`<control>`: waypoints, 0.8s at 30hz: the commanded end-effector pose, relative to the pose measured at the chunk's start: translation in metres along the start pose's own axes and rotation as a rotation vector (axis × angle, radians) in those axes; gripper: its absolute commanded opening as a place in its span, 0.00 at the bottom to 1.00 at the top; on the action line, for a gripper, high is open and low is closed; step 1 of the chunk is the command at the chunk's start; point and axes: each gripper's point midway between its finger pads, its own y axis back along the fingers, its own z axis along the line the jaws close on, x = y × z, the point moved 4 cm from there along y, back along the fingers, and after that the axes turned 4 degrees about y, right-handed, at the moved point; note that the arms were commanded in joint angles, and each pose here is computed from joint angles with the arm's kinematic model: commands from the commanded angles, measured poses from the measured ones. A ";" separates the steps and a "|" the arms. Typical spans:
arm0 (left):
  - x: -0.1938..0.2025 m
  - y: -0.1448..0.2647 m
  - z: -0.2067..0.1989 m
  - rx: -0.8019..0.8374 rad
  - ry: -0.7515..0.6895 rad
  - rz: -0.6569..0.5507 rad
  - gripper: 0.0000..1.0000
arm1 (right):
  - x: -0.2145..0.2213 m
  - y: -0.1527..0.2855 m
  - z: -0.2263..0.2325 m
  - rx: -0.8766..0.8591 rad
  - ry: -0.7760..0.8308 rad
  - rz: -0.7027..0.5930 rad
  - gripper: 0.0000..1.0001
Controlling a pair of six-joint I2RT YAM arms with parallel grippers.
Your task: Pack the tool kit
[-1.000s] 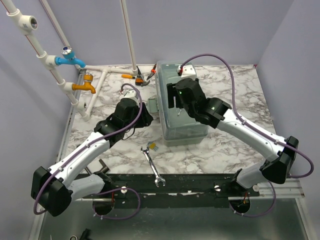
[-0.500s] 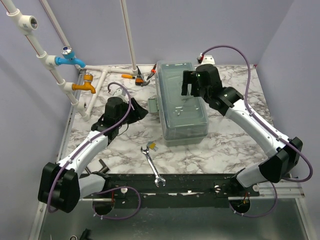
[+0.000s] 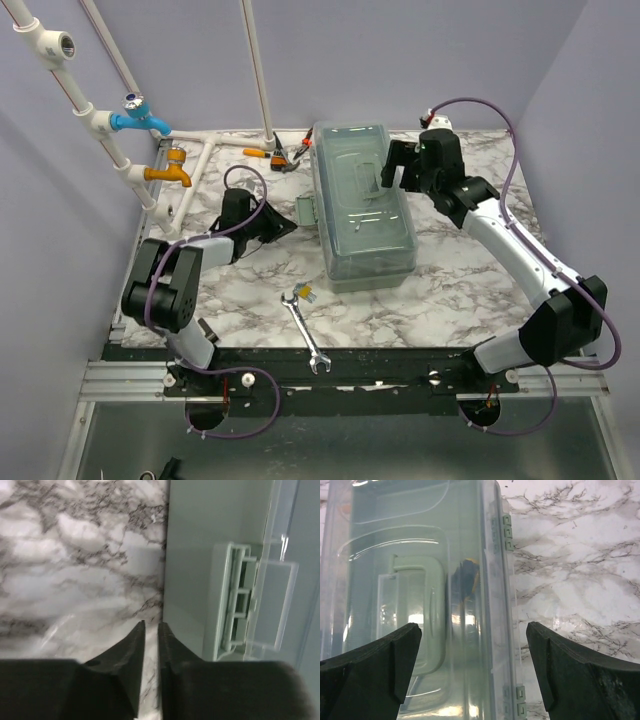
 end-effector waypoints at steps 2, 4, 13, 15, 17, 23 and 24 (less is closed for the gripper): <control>-0.016 -0.031 -0.020 0.091 0.013 0.075 0.00 | -0.004 0.007 -0.007 -0.035 -0.086 -0.088 0.95; -0.016 -0.038 -0.023 0.128 0.027 0.100 0.00 | -0.001 0.006 -0.007 -0.047 -0.102 -0.088 0.95; -0.001 -0.060 -0.031 0.294 0.133 0.224 0.00 | 0.019 -0.018 -0.001 -0.124 -0.152 -0.012 0.95; 0.004 -0.064 -0.039 0.346 0.161 0.260 0.00 | 0.023 -0.022 0.003 -0.157 -0.164 0.010 0.94; 0.009 -0.066 -0.049 0.411 0.180 0.286 0.00 | 0.026 -0.025 0.007 -0.189 -0.170 0.027 0.94; 0.010 -0.053 -0.078 0.615 0.225 0.311 0.00 | 0.025 -0.023 0.012 -0.227 -0.175 0.032 0.93; 0.009 -0.048 -0.082 0.642 0.227 0.306 0.00 | 0.025 -0.022 0.012 -0.229 -0.176 0.032 0.93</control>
